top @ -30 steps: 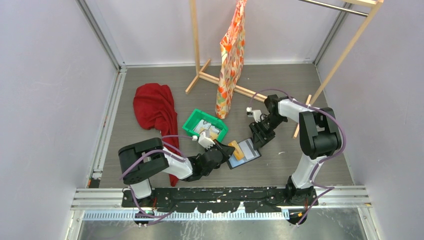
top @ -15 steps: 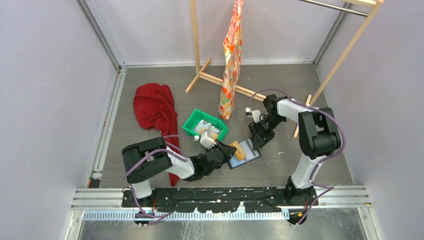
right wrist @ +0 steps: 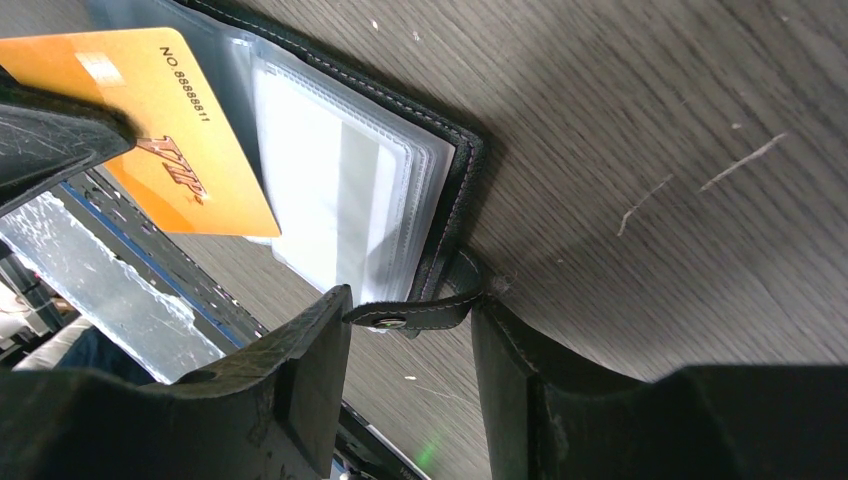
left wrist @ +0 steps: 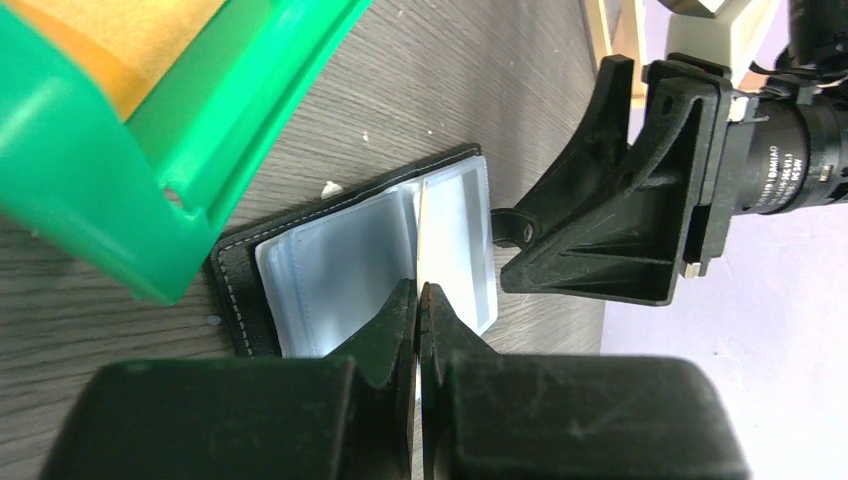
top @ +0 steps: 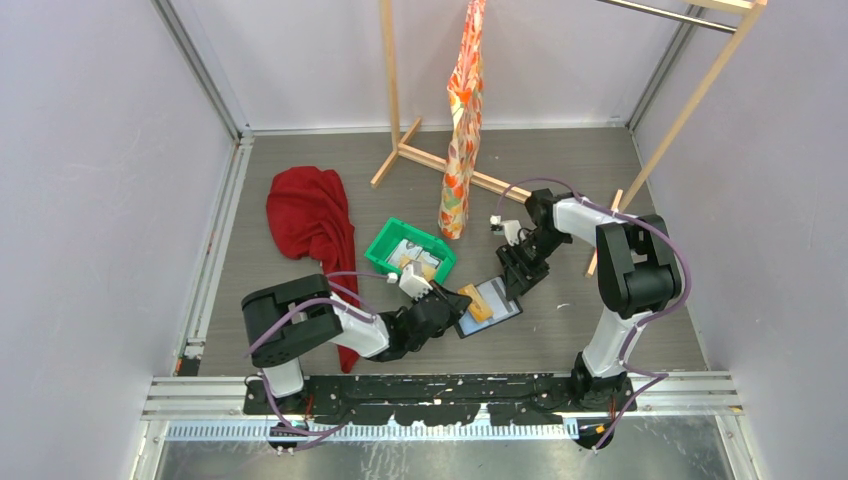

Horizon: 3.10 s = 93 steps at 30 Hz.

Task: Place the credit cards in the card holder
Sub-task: Insert the credit card into the card holder.

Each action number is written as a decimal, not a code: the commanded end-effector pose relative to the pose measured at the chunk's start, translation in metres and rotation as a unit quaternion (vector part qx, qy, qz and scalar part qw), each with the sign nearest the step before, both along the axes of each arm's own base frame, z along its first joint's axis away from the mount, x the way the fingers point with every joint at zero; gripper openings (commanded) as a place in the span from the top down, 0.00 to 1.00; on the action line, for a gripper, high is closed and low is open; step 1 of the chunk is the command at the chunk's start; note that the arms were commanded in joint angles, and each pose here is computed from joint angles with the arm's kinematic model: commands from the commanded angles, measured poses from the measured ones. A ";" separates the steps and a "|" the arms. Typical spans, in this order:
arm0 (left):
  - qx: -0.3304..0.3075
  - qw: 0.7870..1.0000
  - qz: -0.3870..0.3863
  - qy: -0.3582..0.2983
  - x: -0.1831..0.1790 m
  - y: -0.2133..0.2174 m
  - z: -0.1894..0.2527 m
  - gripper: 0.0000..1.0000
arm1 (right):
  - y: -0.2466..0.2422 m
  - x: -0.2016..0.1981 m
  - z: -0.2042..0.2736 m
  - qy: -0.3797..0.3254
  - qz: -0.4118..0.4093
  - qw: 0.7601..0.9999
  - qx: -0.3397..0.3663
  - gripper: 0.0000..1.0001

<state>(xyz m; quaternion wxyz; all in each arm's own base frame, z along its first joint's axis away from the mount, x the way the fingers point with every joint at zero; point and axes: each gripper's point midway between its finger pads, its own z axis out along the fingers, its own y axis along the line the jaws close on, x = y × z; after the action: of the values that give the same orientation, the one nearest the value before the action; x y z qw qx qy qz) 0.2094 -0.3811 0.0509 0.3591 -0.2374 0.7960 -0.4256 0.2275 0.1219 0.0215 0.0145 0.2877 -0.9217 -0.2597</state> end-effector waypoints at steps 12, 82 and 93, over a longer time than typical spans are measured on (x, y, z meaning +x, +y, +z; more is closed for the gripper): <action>0.008 1.000 0.012 0.019 0.001 -0.004 -0.003 1.00 | 0.002 0.007 -0.004 -0.011 0.012 1.000 -0.012 0.47; 0.027 0.984 -0.032 0.172 -0.016 -0.021 -0.042 0.62 | 0.005 0.000 -0.009 -0.001 0.033 0.999 -0.028 0.48; 0.073 0.977 -0.038 0.195 -0.018 -0.013 -0.039 0.41 | 0.004 0.010 0.009 -0.047 0.032 0.998 -0.020 0.44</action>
<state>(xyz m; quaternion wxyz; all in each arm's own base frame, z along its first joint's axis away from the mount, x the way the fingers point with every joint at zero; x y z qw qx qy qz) 0.2115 -0.4175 0.0458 0.2272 -0.2815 0.8410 -0.4022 0.2253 0.1256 0.0215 0.0295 0.3088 -0.9206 -0.2371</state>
